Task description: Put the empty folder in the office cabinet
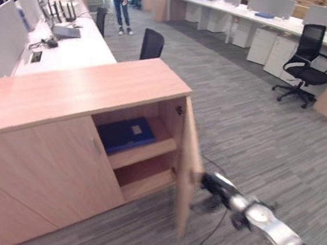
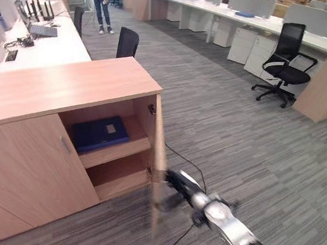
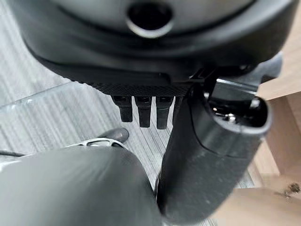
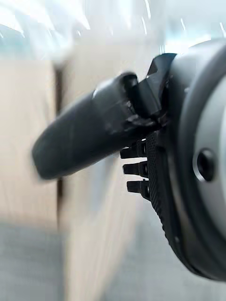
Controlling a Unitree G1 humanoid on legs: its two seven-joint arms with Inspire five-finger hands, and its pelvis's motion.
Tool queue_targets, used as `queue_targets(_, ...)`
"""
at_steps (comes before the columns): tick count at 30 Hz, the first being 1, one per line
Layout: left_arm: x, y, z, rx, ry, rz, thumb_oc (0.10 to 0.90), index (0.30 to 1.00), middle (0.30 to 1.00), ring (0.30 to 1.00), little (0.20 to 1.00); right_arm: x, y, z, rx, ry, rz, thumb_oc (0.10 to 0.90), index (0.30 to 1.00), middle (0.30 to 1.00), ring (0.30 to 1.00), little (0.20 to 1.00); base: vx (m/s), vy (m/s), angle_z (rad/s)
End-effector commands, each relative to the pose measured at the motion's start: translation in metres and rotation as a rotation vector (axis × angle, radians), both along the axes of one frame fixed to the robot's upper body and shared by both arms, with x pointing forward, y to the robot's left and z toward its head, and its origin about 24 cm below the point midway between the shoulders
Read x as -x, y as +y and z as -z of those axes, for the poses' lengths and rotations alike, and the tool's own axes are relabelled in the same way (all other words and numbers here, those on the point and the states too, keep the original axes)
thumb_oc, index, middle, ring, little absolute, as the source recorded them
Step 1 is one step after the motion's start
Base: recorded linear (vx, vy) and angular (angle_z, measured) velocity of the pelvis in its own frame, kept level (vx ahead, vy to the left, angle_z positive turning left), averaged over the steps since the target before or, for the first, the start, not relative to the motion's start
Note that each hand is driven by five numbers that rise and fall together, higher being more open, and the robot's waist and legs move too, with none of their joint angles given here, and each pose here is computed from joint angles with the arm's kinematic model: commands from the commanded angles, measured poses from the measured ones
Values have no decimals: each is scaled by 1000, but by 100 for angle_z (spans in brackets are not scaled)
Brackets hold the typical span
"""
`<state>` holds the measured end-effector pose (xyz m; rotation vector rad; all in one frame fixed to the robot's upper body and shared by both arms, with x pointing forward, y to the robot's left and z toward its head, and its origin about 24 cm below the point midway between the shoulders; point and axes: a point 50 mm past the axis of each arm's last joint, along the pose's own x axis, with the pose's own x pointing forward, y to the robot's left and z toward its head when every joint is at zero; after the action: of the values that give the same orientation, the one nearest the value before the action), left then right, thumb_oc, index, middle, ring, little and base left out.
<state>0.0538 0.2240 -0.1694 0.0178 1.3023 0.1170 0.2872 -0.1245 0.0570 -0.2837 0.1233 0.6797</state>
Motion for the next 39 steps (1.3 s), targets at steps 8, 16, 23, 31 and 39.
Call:
queue_targets(8, 8, 11, -1, -86, 46, 42, 800, 900, 900, 900, 900, 21, 148, -91, -463, -232, -505, 800, 900, 900, 900, 900, 0, -6, 48)
queue_targets(16, 11, 13, -1, -101, 43, 12, 800, 900, 900, 900, 900, 37, 157, -41, -275, -112, -568, 800, 900, 900, 900, 900, -9, -1, 5)
queue_targets(23, 19, 15, 0, -117, 56, -25, 800, 900, 900, 900, 900, 34, 112, 14, -192, 36, -356, 800, 900, 900, 900, 900, -5, 0, 11)
queue_targets(31, 18, 8, 1, -161, 49, 38, 800, 900, 900, 900, 900, 170, -81, 220, 526, 968, 597, 800, 900, 900, 900, 900, 8, -18, 27)
queue_targets(39, 22, 4, 1, -29, 18, -169, 800, 900, 900, 900, 900, 259, -116, 228, 510, 1222, 819, 800, 900, 900, 900, 900, 5, -59, 9)
